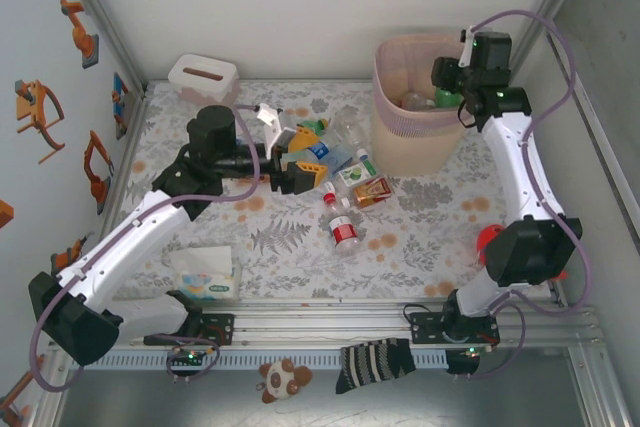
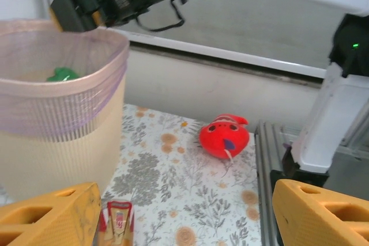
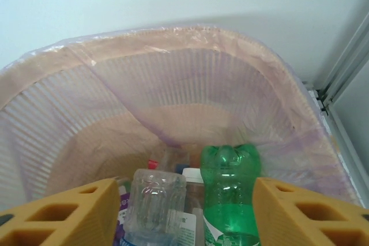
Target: Put the plastic bottles in the bin
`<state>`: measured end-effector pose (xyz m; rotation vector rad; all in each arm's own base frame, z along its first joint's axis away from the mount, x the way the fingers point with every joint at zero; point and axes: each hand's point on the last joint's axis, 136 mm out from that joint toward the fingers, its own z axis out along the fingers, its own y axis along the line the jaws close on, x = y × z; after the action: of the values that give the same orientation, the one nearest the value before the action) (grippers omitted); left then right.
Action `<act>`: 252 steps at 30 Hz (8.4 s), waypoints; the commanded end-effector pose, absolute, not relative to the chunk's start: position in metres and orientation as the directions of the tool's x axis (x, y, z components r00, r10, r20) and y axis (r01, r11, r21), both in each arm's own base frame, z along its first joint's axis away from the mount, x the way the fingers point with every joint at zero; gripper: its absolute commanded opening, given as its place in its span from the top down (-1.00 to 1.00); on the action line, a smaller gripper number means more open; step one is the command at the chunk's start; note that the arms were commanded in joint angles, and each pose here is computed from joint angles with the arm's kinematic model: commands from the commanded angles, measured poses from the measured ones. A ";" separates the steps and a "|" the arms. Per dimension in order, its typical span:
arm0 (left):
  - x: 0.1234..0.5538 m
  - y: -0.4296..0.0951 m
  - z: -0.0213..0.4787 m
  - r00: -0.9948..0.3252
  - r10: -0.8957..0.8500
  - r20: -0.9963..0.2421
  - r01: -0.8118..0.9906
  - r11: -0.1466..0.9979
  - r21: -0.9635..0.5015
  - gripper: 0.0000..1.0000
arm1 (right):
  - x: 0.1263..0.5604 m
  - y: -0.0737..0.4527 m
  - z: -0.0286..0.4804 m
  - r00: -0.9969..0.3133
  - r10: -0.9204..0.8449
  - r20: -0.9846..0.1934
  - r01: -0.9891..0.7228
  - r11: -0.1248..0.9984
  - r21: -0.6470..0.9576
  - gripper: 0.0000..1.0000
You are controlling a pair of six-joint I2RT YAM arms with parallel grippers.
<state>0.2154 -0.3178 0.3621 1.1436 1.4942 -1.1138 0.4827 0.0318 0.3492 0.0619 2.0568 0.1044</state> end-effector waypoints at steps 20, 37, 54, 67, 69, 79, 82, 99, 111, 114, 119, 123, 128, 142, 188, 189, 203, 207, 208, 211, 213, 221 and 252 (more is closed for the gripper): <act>0.261 -0.307 0.314 -0.293 0.243 -0.925 0.914 0.356 -0.196 -0.52 | 0.508 -0.003 0.255 -0.811 0.050 -0.582 0.171 0.973 -0.154 0.47; 0.265 -0.304 0.306 -0.331 0.242 -0.912 0.900 0.371 -0.228 -0.51 | 0.517 0.011 0.129 -0.946 -0.011 -0.323 0.055 0.979 -0.195 0.48; 0.282 -0.298 0.292 -0.391 0.249 -0.886 0.851 0.465 -0.244 -0.51 | 0.509 0.042 0.249 -0.838 0.008 -0.546 0.036 0.999 -0.041 0.44; 0.325 -0.272 0.228 -0.620 0.329 -0.712 0.651 0.722 -0.233 -0.51 | 0.465 0.061 0.335 -0.726 0.033 -0.687 -0.008 0.998 0.056 0.40; 0.328 -0.264 0.213 -0.636 0.387 -0.667 0.646 0.740 -0.186 -0.51 | 0.456 0.061 0.343 -0.714 0.036 -0.700 -0.013 0.998 0.065 0.40; 0.358 -0.205 0.145 -0.704 0.596 -0.388 0.628 0.776 0.053 -0.53 | 0.426 0.057 0.354 -0.688 0.036 -0.725 -0.022 0.997 0.070 0.37; 0.370 -0.192 0.129 -0.729 0.594 -0.341 0.614 0.787 0.059 -0.59 | 0.422 0.058 0.350 -0.692 0.034 -0.721 -0.027 0.997 0.073 0.36; 0.391 -0.165 0.062 -0.778 0.605 -0.169 0.612 0.791 0.013 -0.89 | 0.414 0.059 0.342 -0.706 0.032 -0.708 -0.036 0.996 0.082 0.34; 0.350 -0.156 0.047 -0.812 0.578 -0.084 0.581 0.814 -0.016 -0.81 | 0.409 0.062 0.344 -0.705 0.037 -0.708 -0.046 0.994 0.098 0.33; 0.345 -0.157 0.048 -0.815 0.574 -0.077 0.577 0.817 -0.021 -0.76 | 0.408 0.062 0.344 -0.706 0.040 -0.707 -0.046 0.994 0.102 0.33; 0.329 -0.159 0.049 -0.811 0.582 -0.057 0.583 0.812 -0.020 -0.69 | 0.406 0.062 0.343 -0.708 0.039 -0.705 -0.047 0.994 0.103 0.33; 0.318 -0.159 0.048 -0.810 0.585 -0.038 0.586 0.810 -0.021 -0.60 | 0.405 0.063 0.342 -0.710 0.042 -0.703 -0.048 0.993 0.107 0.33; 0.311 -0.156 0.045 -0.808 0.588 -0.013 0.589 0.808 -0.018 -0.54 | 0.404 0.064 0.344 -0.706 0.044 -0.707 -0.054 0.992 0.115 0.33; 0.302 -0.154 0.050 -0.805 0.593 -0.006 0.593 0.805 -0.023 -0.31 | 0.400 0.066 0.352 -0.694 0.058 -0.718 -0.059 0.989 0.137 0.33; 0.234 -0.294 0.328 -0.422 0.212 -0.882 0.907 0.110 -0.407 -0.01 | 0.324 0.238 0.461 -0.493 0.218 -0.842 -0.720 0.441 0.536 -0.03; 0.231 -0.296 0.332 -0.412 0.204 -0.888 0.911 0.087 -0.403 -0.01 | 0.321 0.243 0.463 -0.493 0.212 -0.844 -0.730 0.427 0.534 -0.06; 0.220 -0.305 0.351 -0.372 0.162 -0.914 0.926 -0.003 -0.378 -0.02 | 0.293 0.290 0.470 -0.523 0.146 -0.840 -0.799 0.259 0.543 -0.05; 0.220 -0.305 0.351 -0.370 0.160 -0.915 0.927 -0.003 -0.375 -0.01 | 0.292 0.292 0.465 -0.533 0.139 -0.835 -0.794 0.261 0.550 0.00; 0.220 -0.305 0.351 -0.370 0.161 -0.915 0.927 -0.003 -0.376 -0.02 | 0.292 0.292 0.464 -0.537 0.138 -0.832 -0.790 0.264 0.553 0.02; 0.221 -0.306 0.352 -0.370 0.158 -0.915 0.927 0.000 -0.375 -0.01 | 0.292 0.293 0.461 -0.544 0.131 -0.829 -0.786 0.264 0.558 0.07; 0.222 -0.306 0.353 -0.368 0.155 -0.917 0.928 0.002 -0.373 -0.01 | 0.292 0.293 0.460 -0.542 0.128 -0.831 -0.788 0.267 0.555 0.08; 0.222 -0.307 0.353 -0.375 0.152 -0.914 0.925 -0.004 -0.380 -0.01 | 0.297 0.293 0.456 -0.532 0.117 -0.838 -0.784 0.307 0.540 0.14; 0.225 -0.303 0.351 -0.386 0.152 -0.910 0.922 0.034 -0.385 -0.44 | 0.308 0.291 0.456 -0.498 0.115 -0.859 -0.772 0.393 0.500 0.46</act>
<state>0.2318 -0.3062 0.3411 1.0916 1.6692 -1.4281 0.3037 0.2983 0.4415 -0.5917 1.7870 1.3283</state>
